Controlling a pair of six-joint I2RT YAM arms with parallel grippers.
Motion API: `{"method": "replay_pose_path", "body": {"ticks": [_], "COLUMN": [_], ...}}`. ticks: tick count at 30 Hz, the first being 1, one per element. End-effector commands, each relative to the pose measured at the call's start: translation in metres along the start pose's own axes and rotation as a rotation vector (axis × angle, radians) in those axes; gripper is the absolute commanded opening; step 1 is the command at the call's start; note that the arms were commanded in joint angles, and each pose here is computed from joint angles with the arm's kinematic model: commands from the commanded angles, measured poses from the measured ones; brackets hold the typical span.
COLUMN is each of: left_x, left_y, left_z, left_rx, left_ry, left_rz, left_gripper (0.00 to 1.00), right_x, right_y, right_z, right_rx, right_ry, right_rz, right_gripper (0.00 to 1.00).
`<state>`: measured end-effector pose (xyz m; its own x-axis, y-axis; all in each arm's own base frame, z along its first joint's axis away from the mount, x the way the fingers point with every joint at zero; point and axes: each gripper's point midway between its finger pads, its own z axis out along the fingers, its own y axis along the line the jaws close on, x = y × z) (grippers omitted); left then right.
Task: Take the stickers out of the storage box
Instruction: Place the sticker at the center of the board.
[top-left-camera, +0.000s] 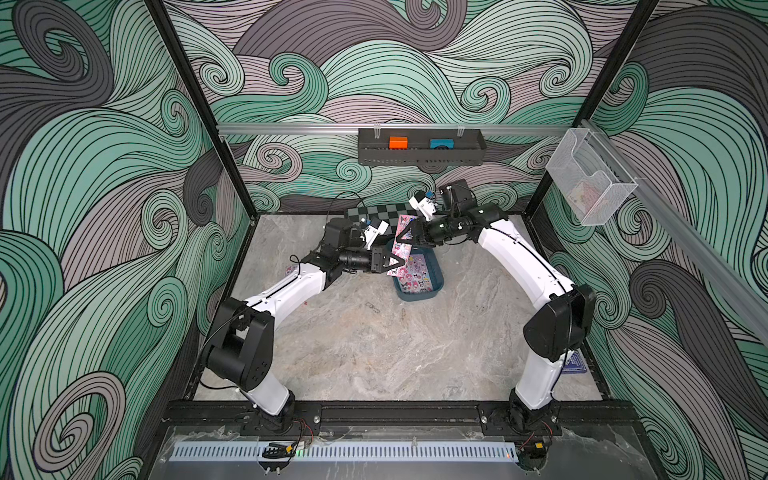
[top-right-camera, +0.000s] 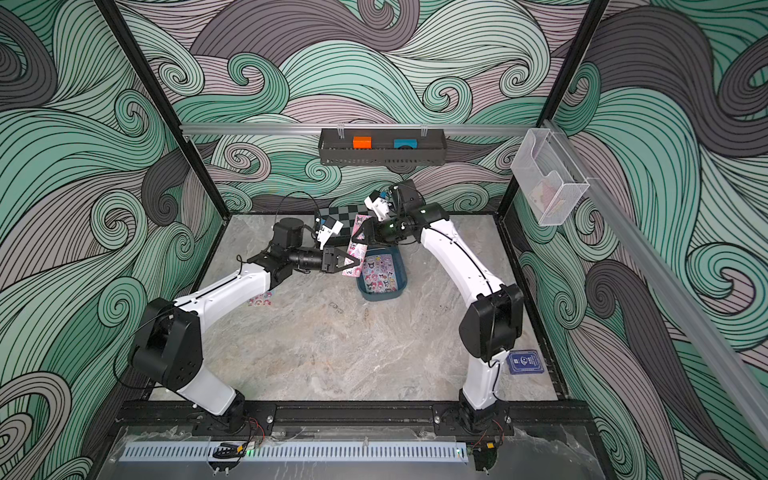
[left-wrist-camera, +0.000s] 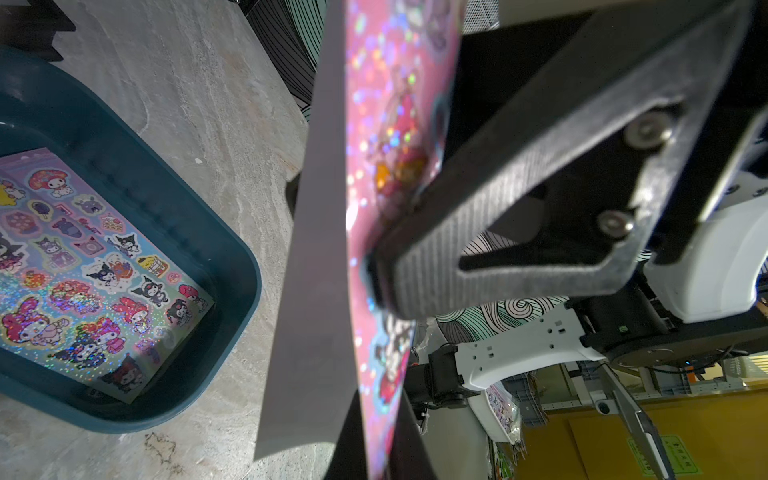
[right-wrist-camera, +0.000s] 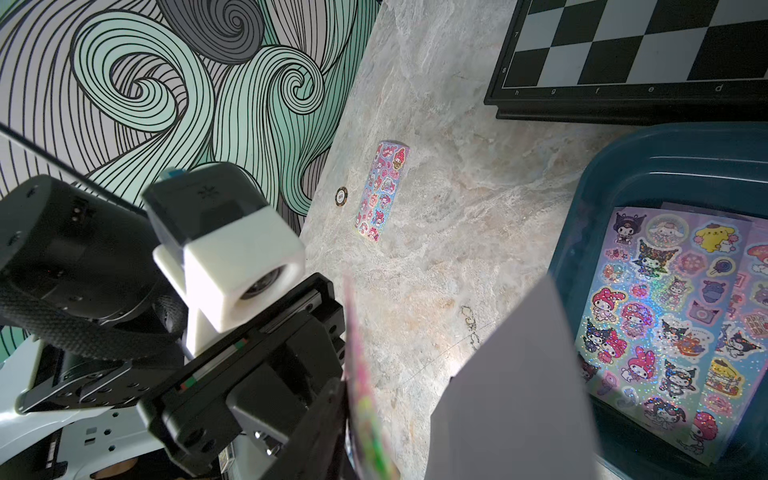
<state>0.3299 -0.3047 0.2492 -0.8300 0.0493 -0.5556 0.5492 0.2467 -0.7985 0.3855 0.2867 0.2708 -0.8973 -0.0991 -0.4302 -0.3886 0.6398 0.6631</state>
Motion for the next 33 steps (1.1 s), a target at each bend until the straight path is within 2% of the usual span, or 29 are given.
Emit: {"method": "replay_pose_path", "body": {"ticks": [1, 5, 9, 14, 22, 26, 30, 33], "left_x": [-0.001, 0.0, 0.0, -0.009, -0.035, -0.045, -0.053, -0.056], "left_y": [-0.011, -0.009, -0.009, -0.013, -0.039, -0.044, -0.048, -0.042], "left_z": [-0.001, -0.003, -0.008, -0.017, -0.033, -0.034, -0.03, -0.029], "left_rx": [0.025, 0.012, -0.006, -0.01, 0.013, 0.024, 0.068, 0.051], "left_ry": [-0.002, -0.011, -0.021, -0.063, -0.164, -0.19, -0.186, -0.192], "left_rz": [0.035, 0.03, 0.018, 0.004, 0.015, 0.015, 0.01, 0.0], "left_gripper": [0.0, 0.0, 0.0, 0.0, 0.0, 0.0, 0.0, 0.0], "right_x": [-0.011, -0.013, -0.02, -0.034, -0.049, -0.053, -0.055, -0.056], "right_y": [0.002, -0.005, -0.011, -0.008, 0.014, 0.029, 0.045, 0.051], "right_z": [-0.003, -0.001, -0.012, -0.031, -0.026, -0.018, -0.013, -0.014], "right_rx": [-0.003, 0.007, -0.04, -0.215, -0.467, -0.586, -0.664, -0.682], "right_ry": [-0.031, -0.037, -0.094, -0.22, -0.252, -0.225, -0.205, -0.202], "right_rz": [-0.011, 0.009, 0.053, 0.124, 0.167, 0.173, 0.157, 0.146], "right_gripper": [0.5, 0.78, 0.87, 0.98, 0.99, 0.99, 0.99, 0.98]}}
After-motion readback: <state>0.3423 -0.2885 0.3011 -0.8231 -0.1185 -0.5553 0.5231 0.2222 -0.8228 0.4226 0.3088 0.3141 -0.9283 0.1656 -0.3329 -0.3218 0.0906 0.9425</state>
